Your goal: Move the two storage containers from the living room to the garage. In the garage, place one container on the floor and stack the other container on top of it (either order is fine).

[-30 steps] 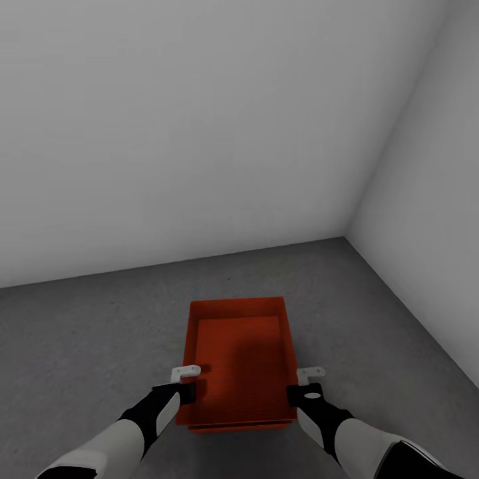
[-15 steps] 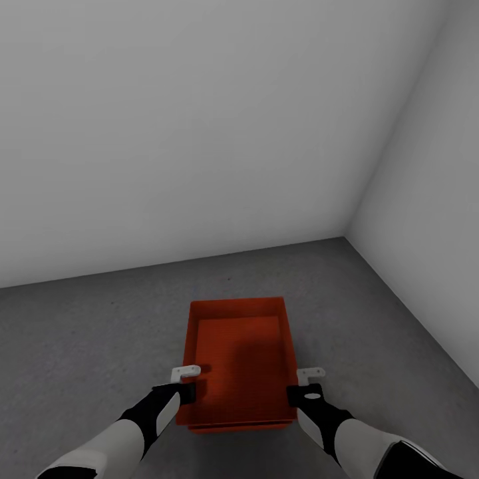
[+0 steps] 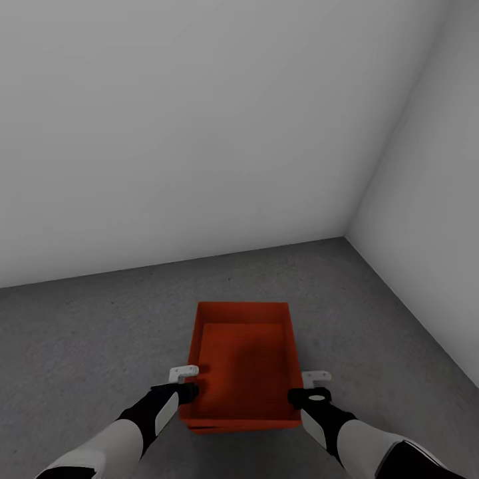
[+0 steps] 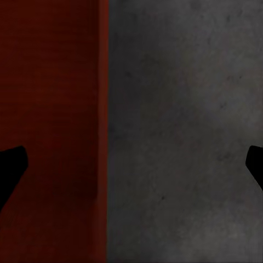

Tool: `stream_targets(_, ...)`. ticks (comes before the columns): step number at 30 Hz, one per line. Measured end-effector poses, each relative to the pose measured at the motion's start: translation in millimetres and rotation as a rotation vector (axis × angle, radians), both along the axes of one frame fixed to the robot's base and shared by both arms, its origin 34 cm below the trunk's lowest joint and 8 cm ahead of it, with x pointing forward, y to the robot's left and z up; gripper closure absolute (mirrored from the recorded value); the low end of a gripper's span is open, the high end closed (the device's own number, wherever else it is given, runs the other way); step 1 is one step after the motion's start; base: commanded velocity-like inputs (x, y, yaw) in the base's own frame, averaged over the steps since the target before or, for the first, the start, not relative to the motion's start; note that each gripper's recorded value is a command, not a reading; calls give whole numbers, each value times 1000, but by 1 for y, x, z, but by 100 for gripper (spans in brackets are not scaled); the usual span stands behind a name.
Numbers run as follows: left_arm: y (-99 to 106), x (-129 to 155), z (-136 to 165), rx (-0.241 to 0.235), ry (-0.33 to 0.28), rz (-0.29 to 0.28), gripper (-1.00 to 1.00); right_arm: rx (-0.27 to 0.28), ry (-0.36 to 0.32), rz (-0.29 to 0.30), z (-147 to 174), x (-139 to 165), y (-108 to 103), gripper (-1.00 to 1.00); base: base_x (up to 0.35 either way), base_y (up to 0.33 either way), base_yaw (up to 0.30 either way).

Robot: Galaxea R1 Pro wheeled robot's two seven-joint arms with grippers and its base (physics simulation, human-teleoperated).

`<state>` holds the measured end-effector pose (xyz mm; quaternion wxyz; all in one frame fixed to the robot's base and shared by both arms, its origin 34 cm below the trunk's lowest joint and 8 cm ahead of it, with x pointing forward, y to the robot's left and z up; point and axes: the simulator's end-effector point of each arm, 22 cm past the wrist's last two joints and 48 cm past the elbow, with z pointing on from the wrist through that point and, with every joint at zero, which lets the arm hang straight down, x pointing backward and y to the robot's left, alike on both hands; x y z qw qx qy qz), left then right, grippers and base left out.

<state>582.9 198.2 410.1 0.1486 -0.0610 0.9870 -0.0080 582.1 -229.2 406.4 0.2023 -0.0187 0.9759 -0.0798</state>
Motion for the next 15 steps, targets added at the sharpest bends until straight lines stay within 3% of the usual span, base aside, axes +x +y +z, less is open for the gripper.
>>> stream_targets(15, 0, 0, 0, -1, 0, 0, -100, 0, 0, 1, 0, 0, 0, -100, 0, 0, 0)
